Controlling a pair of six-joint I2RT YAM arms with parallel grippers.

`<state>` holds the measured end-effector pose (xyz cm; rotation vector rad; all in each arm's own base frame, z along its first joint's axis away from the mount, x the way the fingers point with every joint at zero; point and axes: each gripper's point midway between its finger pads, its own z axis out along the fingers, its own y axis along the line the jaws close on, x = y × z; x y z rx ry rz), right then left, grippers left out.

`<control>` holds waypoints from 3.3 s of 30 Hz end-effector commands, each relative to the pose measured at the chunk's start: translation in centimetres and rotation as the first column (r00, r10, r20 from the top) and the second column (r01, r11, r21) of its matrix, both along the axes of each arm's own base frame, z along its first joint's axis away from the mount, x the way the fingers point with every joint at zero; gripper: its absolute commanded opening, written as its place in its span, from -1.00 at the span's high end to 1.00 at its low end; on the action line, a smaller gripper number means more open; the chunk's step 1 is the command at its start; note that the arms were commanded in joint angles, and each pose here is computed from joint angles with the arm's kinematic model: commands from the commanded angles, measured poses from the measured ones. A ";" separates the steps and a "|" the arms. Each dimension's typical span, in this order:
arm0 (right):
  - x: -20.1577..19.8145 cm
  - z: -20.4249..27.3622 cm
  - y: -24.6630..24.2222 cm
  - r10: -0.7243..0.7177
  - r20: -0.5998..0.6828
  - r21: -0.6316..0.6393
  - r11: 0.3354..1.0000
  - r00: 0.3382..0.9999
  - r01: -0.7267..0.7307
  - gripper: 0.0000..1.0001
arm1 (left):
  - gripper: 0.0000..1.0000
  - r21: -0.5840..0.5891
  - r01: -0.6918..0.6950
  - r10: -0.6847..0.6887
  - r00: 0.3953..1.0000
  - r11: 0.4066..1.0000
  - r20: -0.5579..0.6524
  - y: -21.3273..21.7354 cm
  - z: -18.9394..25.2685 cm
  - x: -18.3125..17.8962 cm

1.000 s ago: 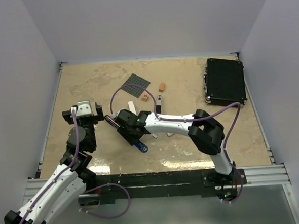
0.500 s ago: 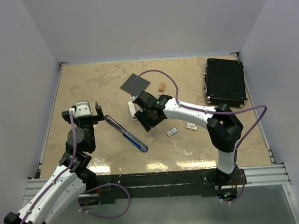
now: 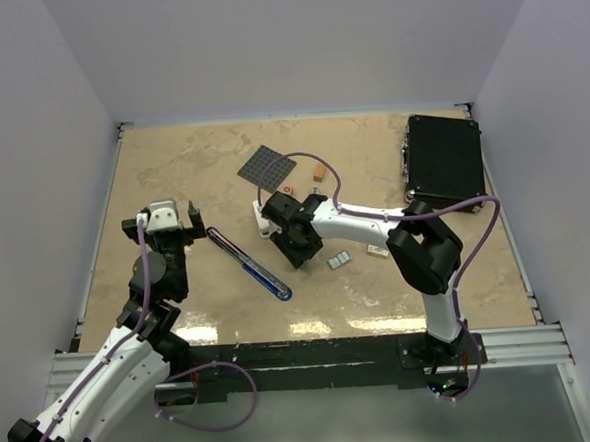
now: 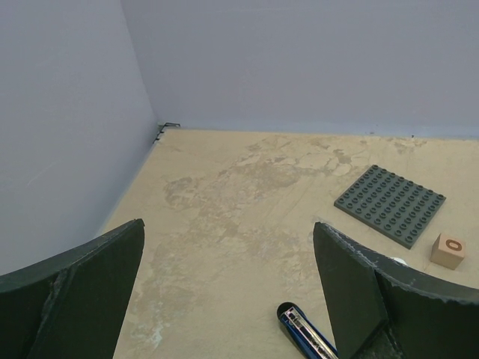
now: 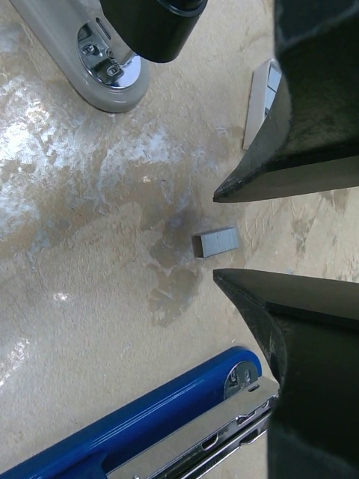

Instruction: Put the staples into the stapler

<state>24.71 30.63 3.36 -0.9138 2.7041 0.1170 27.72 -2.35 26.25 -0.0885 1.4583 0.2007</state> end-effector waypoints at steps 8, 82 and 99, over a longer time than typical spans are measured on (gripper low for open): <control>-0.7 -1.5 0.3 0.044 -0.001 -0.053 0.998 0.999 -0.044 0.26 | -0.99 -0.049 0.020 -0.018 0.999 0.999 0.047 -0.4 0.9 0.1; -3.5 2.2 10.0 0.118 0.141 0.196 0.970 0.983 -0.144 0.56 | -0.99 -0.048 0.031 -0.028 0.998 0.998 0.049 -0.6 0.9 0.0; -3.3 3.2 10.1 0.112 0.157 0.210 0.967 0.981 -0.144 0.57 | -0.99 -0.047 0.032 -0.030 0.998 0.998 0.047 -0.7 0.9 0.0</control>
